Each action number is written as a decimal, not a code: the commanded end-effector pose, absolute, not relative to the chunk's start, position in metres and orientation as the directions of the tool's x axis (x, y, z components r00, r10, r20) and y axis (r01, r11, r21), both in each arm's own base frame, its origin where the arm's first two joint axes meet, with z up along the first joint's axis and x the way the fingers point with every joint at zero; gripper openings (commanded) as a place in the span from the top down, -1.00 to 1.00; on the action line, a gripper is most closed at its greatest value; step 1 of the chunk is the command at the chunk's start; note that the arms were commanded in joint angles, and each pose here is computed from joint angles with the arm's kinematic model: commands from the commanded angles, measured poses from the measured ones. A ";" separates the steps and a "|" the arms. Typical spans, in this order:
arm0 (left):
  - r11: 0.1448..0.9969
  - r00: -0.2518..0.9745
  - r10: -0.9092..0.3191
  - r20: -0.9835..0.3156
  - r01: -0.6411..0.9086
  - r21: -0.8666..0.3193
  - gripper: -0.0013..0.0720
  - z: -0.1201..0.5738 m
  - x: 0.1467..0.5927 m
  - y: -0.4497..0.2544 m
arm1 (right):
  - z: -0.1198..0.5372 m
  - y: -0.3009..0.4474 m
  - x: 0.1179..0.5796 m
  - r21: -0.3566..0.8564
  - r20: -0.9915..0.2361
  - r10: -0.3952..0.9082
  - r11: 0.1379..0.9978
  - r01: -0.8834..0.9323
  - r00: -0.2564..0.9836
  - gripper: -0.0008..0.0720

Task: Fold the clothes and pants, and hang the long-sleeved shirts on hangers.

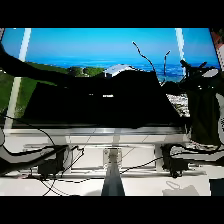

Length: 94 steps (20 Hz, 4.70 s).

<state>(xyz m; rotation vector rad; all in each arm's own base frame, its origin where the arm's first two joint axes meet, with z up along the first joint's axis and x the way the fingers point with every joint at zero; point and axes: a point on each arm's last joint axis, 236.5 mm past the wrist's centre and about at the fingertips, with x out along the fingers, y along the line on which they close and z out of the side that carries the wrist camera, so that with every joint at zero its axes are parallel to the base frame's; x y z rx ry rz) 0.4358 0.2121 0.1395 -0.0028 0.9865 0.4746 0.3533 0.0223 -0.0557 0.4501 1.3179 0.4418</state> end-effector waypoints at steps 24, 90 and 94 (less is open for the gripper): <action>0.890 0.383 0.295 -0.875 -0.443 0.106 0.93 0.090 0.439 0.211 | -0.099 0.088 0.394 0.595 -0.742 0.663 0.721 -0.354 0.104 0.86; 0.828 0.498 0.057 -0.865 -0.508 -0.238 -0.93 -0.058 0.578 0.152 | 0.012 -0.063 0.490 0.318 -0.757 0.283 0.947 -0.047 0.589 0.91; 0.802 0.460 0.056 -0.886 -0.550 -0.235 -0.93 -0.088 0.575 0.154 | 0.012 -0.063 0.490 0.315 -0.758 0.281 0.948 -0.047 0.589 0.91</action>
